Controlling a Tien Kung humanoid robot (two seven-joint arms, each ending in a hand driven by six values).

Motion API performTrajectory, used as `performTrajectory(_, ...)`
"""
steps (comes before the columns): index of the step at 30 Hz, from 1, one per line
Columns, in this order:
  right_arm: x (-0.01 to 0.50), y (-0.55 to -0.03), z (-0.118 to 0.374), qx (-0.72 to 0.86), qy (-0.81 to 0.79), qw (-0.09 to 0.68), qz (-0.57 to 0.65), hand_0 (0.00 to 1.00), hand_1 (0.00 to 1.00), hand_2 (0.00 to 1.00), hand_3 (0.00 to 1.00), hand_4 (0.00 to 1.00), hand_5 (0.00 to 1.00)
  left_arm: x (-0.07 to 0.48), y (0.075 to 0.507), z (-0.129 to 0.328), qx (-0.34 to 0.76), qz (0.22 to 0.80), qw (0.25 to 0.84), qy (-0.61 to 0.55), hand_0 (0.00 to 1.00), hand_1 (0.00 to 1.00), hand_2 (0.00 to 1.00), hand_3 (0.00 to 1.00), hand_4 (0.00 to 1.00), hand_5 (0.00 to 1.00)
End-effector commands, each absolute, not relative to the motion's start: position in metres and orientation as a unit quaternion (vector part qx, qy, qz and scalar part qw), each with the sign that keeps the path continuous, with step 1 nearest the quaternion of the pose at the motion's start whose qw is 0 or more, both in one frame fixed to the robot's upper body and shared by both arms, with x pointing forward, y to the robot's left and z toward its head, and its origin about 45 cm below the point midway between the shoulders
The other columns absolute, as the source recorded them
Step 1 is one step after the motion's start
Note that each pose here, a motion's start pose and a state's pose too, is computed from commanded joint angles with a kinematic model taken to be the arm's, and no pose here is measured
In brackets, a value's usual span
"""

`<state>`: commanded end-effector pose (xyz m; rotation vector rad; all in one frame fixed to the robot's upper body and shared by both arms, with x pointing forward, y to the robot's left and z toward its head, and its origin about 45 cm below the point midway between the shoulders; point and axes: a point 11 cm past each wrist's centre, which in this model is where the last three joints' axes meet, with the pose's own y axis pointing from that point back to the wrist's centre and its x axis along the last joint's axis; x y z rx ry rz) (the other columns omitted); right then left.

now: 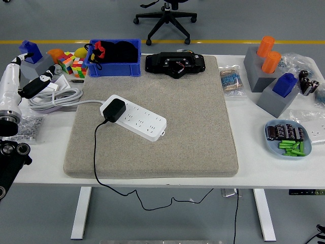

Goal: Press the white button,pick up the black plug,place it near the board,insert it into the board

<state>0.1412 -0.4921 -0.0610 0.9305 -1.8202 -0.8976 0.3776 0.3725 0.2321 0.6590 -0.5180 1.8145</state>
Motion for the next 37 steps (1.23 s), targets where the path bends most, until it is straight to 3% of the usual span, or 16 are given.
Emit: performTrajectory(37,0.1356,-0.4896,-0.0640,0.373,-0.730,0.440,-0.366,0.628,0.603,0.600,0.585,0.655,0.399,0.3750,0.3711,0.2340,0.266,0.766,0.545,-0.214,0.989,0.961,0.909,0.841,0.773,0.442)
